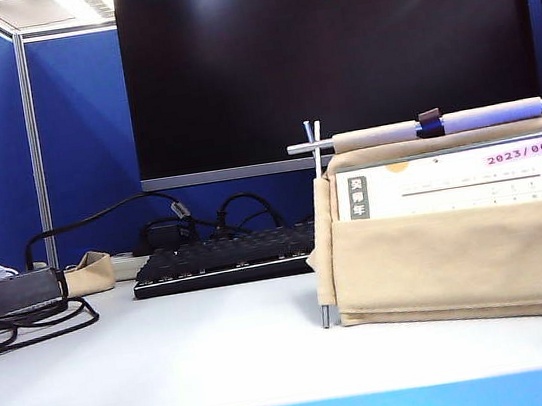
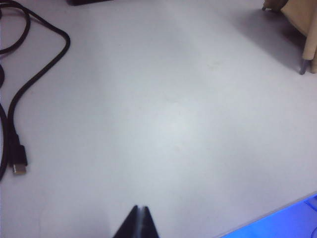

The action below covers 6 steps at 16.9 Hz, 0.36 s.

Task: Turn one page of the calendar.

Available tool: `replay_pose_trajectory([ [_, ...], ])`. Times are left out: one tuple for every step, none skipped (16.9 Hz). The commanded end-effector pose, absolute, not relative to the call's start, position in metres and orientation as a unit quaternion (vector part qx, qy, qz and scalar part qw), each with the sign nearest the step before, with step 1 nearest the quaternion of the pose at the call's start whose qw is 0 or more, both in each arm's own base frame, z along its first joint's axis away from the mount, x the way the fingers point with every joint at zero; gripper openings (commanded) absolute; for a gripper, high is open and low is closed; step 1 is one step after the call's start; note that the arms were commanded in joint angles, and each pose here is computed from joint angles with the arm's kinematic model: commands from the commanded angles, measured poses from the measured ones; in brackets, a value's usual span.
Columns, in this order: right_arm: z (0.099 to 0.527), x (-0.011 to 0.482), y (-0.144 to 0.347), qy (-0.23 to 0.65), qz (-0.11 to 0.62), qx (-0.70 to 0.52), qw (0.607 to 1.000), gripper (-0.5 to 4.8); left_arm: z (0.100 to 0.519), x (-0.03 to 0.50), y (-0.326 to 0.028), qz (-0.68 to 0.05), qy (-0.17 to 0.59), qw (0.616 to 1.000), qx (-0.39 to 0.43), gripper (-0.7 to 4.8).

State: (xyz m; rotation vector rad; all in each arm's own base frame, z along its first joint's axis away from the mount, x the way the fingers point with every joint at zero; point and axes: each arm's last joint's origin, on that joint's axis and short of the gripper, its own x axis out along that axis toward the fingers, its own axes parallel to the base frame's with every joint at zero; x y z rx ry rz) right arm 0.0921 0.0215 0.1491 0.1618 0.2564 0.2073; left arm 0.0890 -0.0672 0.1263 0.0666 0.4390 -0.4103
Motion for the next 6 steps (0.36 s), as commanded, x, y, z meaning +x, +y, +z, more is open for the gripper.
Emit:
replay_pose_trajectory([
  [0.1473,0.0922,0.0216,0.133,0.103,0.082,0.982,-0.06,0.1275,0.0894,-0.0675,-0.201,0.212,0.956,0.029,-0.04],
  [0.1473,0.0922,0.0216,0.133,0.103,0.082,0.982,-0.06,0.1276,0.0894,-0.0675,-0.200,0.211,0.956,0.029,-0.05],
  [0.1473,0.0922,0.0216,0.133,0.103,0.082,0.982,-0.06,0.1281,0.0897,-0.0674,-0.196,0.207,0.958,0.029,-0.04],
  [0.1473,0.0922,0.0216,0.133,0.103,0.082,0.982,-0.06,0.1284,0.0898,-0.0674,-0.196,0.206,0.958,0.028,-0.05],
  [0.1473,0.0922,0.0215,0.133,0.103,0.082,0.982,-0.06,0.1288,0.0899,-0.0676,-0.197,0.204,0.959,0.027,-0.04],
  [0.1473,0.0922,0.0216,0.133,0.103,0.082,0.982,-0.06,0.1290,0.0900,-0.0676,-0.197,0.203,0.959,0.026,-0.04],
])
